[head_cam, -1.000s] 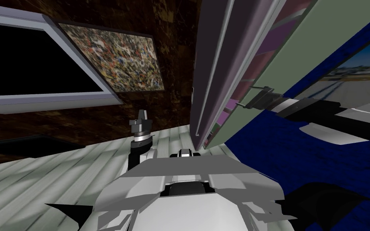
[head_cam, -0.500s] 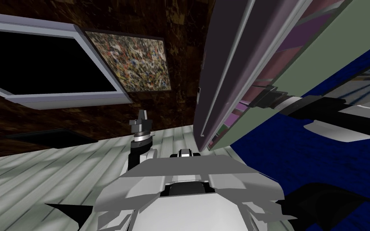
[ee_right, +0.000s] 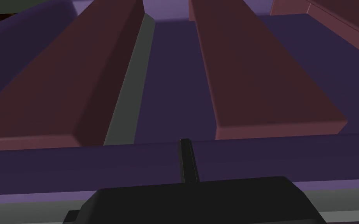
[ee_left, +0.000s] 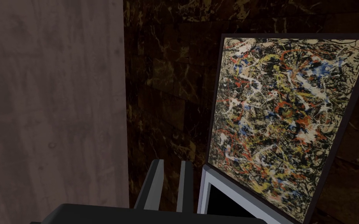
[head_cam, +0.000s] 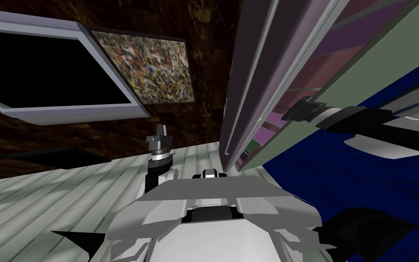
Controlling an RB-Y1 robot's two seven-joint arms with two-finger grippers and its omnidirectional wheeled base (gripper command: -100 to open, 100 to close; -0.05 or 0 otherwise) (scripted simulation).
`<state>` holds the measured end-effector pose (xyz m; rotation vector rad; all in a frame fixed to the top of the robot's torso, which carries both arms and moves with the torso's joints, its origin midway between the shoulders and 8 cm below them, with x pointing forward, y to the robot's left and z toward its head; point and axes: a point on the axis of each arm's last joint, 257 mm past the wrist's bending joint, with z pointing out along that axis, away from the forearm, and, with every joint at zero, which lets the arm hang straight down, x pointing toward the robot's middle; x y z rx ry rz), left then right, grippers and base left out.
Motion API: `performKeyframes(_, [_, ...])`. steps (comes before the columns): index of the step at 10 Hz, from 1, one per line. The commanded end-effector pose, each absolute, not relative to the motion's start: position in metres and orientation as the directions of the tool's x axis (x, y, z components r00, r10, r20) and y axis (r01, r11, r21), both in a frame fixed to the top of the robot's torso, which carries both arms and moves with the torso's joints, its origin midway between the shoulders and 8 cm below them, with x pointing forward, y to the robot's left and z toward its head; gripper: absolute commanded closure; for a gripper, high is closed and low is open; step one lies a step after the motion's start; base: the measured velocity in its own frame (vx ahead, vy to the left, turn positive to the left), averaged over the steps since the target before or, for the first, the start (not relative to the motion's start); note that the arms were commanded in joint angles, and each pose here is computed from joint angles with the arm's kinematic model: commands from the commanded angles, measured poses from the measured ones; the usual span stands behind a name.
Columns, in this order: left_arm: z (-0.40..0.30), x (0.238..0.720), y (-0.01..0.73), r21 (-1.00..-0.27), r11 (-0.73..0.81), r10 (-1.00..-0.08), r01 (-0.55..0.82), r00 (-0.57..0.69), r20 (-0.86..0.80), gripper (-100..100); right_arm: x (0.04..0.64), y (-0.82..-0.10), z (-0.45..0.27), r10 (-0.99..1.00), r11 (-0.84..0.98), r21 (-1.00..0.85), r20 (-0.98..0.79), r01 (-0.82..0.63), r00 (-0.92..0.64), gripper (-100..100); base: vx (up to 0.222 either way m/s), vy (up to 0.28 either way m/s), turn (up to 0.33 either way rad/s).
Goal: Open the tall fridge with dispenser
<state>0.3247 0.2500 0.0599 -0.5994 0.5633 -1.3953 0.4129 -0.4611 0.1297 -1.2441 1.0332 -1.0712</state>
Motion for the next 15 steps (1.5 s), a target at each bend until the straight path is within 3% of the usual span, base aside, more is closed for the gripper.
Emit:
performKeyframes(1, [0.060, 0.325, 0.250, -0.684, 0.078, -0.995, 0.726, 0.095, -0.013, 0, 0.415, -0.476, 0.131, -0.988, 0.023, -0.998, -0.015, 0.052, 0.157, 100, 0.036, 0.250, -0.028])
performKeyframes(13, [0.060, 0.325, 0.250, -0.684, 0.078, -0.995, 0.726, 0.095, -0.013, 0, 0.415, -0.552, 0.138, -0.998, 0.008, -0.998, -0.011, 0.061, -0.054, 100, 0.042, 0.264, -0.031])
performKeyframes(14, [0.060, 0.325, 0.250, -0.684, 0.078, -0.995, 0.726, 0.095, -0.013, 0, 0.422, -0.551, 0.161, -0.998, -0.015, -0.995, 0.009, 0.095, -0.062, -100, 0.010, 0.006, -0.074])
performKeyframes(15, [0.060, 0.325, 0.250, -0.684, 0.078, -0.995, 0.725, 0.095, -0.013, 0, 0.426, -0.550, 0.176, -0.998, -0.029, -0.993, 0.021, 0.117, -0.065, -100, 0.021, -0.035, -0.096])
